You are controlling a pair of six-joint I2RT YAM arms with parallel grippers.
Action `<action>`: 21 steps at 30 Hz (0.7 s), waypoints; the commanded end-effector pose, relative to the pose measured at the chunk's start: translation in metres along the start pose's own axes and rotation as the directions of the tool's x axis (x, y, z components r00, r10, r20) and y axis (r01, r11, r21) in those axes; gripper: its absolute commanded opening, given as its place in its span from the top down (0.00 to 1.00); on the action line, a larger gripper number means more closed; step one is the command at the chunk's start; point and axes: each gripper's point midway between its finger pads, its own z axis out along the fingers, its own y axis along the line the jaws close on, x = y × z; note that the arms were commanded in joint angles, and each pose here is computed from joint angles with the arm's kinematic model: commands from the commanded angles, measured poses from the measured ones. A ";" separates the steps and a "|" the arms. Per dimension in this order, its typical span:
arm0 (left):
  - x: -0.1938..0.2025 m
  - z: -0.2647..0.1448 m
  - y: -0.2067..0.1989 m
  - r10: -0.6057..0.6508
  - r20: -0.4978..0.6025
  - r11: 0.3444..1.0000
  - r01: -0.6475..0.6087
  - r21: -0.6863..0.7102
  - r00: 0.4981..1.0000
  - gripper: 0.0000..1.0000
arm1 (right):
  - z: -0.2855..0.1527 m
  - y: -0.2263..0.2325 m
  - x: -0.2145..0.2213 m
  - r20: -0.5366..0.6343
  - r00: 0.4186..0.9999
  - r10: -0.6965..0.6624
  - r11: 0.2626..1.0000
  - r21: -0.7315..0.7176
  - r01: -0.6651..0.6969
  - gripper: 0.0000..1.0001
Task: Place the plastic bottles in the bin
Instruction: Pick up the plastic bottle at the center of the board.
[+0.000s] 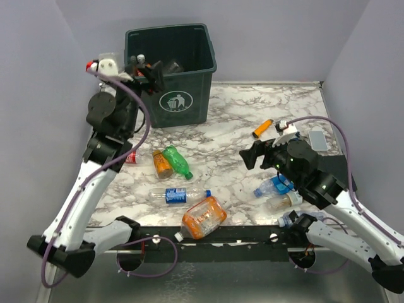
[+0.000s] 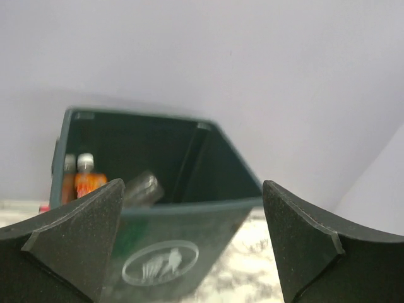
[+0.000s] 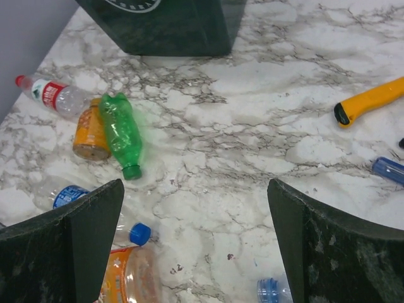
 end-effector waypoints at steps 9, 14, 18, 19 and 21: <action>0.202 -0.142 0.020 -0.205 -0.551 0.973 0.232 -0.021 0.809 0.09 | 0.026 -0.061 0.063 -0.192 0.961 0.196 0.886 0.455 -0.090 0.00; 0.235 -0.165 -0.005 -0.180 -0.654 0.950 0.302 0.078 0.735 0.09 | 0.025 -0.072 0.094 -0.160 0.916 0.367 0.813 0.533 -0.233 0.00; 0.241 -0.163 -0.010 -0.109 -0.660 0.959 0.253 0.126 0.743 0.08 | 0.014 -0.086 0.106 -0.108 0.881 0.461 0.733 0.605 -0.310 0.00; 0.243 -0.162 -0.012 -0.097 -0.658 0.960 0.246 0.137 0.746 0.08 | 0.011 -0.091 0.109 -0.094 0.874 0.476 0.713 0.624 -0.321 0.00; 0.247 -0.158 -0.016 -0.084 -0.653 0.959 0.239 0.153 0.753 0.08 | 0.003 -0.105 0.111 -0.054 0.862 0.503 0.658 0.670 -0.342 0.00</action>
